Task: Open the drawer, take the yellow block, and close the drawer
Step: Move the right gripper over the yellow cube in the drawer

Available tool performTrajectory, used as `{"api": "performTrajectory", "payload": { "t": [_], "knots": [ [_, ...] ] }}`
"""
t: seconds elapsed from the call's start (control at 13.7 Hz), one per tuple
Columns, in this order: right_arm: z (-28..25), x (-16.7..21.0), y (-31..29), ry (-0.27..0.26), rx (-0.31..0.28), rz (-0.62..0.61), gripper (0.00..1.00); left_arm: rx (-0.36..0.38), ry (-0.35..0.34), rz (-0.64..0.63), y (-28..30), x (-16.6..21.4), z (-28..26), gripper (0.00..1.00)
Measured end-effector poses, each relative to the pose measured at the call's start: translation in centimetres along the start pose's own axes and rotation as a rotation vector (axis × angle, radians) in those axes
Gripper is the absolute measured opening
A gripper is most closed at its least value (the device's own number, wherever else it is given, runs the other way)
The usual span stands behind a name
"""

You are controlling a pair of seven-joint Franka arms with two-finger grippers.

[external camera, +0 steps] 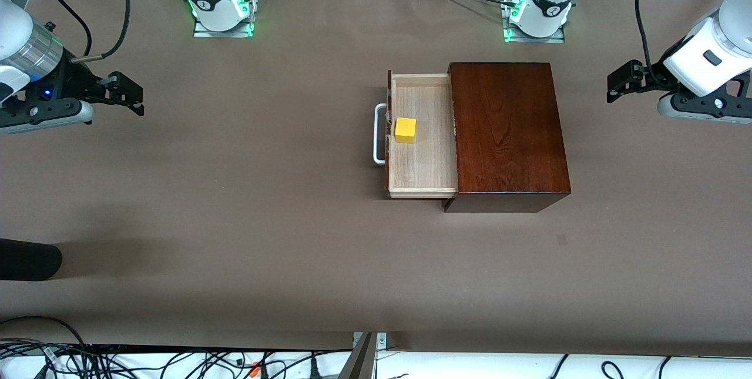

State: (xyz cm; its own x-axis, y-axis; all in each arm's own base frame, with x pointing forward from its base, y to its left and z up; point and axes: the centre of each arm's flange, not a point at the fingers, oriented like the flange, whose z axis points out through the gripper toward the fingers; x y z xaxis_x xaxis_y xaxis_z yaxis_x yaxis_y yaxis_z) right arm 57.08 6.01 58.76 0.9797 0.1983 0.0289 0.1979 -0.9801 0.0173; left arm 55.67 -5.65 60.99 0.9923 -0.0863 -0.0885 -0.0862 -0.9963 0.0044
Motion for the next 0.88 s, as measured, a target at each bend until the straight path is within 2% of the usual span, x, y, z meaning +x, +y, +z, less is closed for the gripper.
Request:
{"api": "performTrajectory", "payload": {
  "t": [0.37, 0.51, 0.66, 0.88],
  "knots": [
    [0.0, 0.0, -0.2, -0.001, 0.001, -0.004, 1.0, 0.0, 0.0, 0.0, 0.0, 0.0, 0.0, 1.0],
    [0.4, -0.1, -2.5, -0.031, 0.007, -0.048, 1.0, 0.0, 0.0, 0.0, 0.0, 0.0, 0.0, 1.0],
    [1.6, -0.1, -7.6, -0.085, 0.02, -0.172, 1.0, 0.0, 0.0, 0.001, 0.0, 0.0, 0.0, 1.0],
    [2.7, -1.2, -18.8, -0.11, 0.041, -0.411, 1.0, -0.001, 0.001, 0.001, 0.1, 0.0, 0.0, 1.0]
  ]
}}
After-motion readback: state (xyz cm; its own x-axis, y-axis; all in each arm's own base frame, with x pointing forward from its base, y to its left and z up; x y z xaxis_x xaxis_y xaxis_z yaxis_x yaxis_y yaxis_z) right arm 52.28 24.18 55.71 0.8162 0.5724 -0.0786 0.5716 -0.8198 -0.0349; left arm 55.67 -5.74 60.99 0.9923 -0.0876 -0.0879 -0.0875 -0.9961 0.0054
